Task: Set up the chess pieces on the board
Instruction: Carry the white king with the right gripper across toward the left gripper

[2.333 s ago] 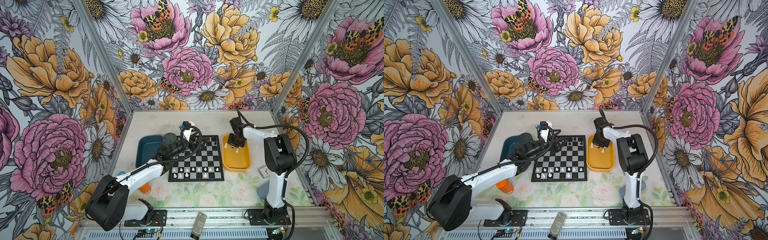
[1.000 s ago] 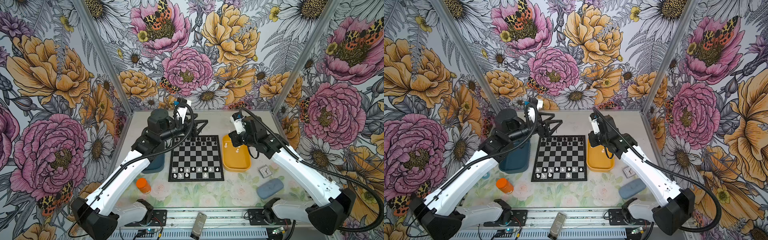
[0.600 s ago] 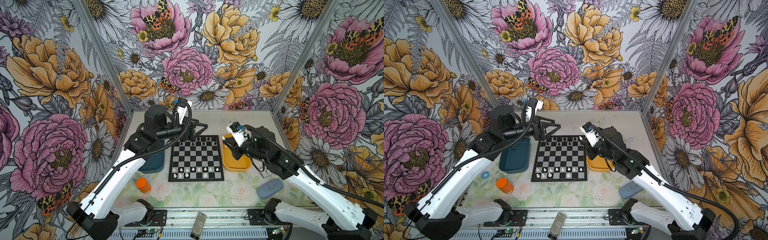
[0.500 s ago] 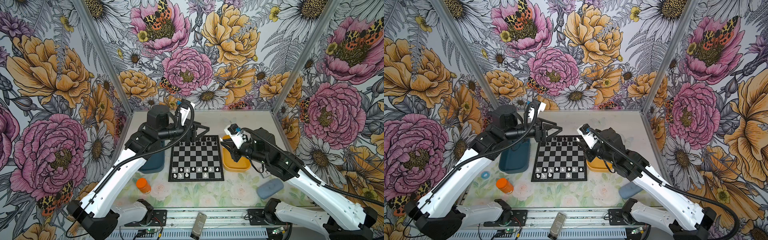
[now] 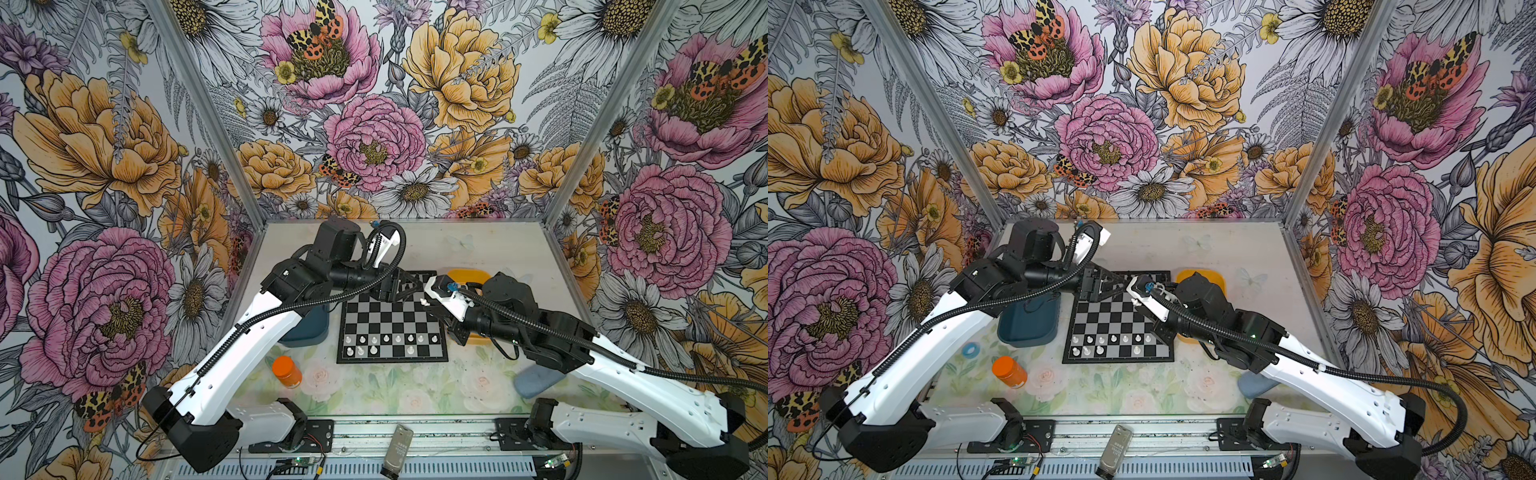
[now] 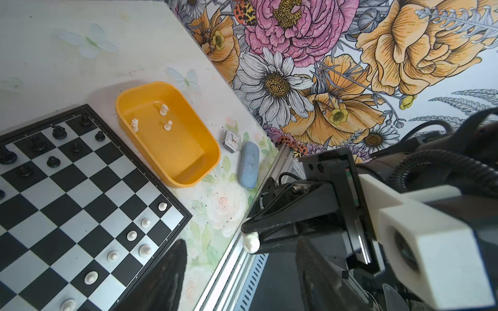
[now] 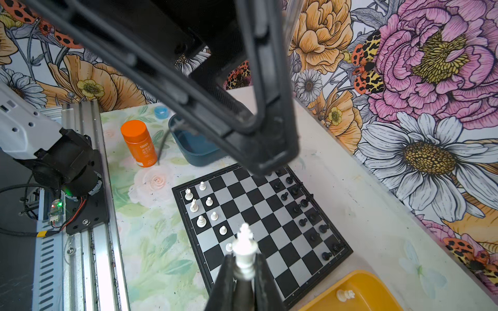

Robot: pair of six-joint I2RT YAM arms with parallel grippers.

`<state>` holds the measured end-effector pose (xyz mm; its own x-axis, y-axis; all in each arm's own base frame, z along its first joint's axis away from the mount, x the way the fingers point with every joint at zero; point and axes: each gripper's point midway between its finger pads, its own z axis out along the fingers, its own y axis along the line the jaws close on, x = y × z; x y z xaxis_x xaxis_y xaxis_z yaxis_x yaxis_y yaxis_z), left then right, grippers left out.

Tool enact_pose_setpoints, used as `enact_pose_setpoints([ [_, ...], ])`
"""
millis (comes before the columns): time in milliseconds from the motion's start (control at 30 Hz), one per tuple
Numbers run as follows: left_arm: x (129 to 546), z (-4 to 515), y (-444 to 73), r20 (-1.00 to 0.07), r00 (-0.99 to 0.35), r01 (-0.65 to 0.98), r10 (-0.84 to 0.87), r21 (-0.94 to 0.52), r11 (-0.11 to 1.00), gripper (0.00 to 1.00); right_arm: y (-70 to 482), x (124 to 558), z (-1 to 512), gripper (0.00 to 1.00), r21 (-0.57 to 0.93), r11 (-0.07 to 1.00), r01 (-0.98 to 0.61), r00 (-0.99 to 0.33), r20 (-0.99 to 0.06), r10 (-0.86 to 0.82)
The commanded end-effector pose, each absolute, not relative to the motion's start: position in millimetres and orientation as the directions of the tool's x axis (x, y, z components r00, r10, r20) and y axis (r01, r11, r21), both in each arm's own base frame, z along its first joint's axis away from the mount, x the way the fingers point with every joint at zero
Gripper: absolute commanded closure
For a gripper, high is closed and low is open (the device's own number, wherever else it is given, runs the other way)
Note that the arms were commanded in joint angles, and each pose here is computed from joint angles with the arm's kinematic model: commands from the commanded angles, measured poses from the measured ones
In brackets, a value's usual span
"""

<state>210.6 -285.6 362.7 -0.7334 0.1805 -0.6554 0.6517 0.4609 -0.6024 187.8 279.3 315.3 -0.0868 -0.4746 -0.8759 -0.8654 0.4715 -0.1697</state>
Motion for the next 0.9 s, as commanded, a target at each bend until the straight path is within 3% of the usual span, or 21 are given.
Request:
enact_pose_setpoints([
  [0,192.4,367.8,-282.2,-0.63,-0.75,0.643,0.203,-0.622,0.446,0.35,279.6,189.5,314.6,1.0,-0.214,0.467,-0.858,-0.058,-0.863,-0.502],
  [633,183.0,328.1,-289.0,-0.521,-0.803,0.594,0.289,-0.656,0.466,0.38,289.0,183.1,301.7,1.0,-0.25,0.427,-0.869,-0.033,-0.832,-0.554],
  [867,178.2,318.0,-298.5,-0.49,-0.809,0.588,0.325,-0.669,0.455,0.45,290.5,180.9,300.6,1.0,-0.256,0.417,-0.872,-0.024,-0.829,-0.559],
])
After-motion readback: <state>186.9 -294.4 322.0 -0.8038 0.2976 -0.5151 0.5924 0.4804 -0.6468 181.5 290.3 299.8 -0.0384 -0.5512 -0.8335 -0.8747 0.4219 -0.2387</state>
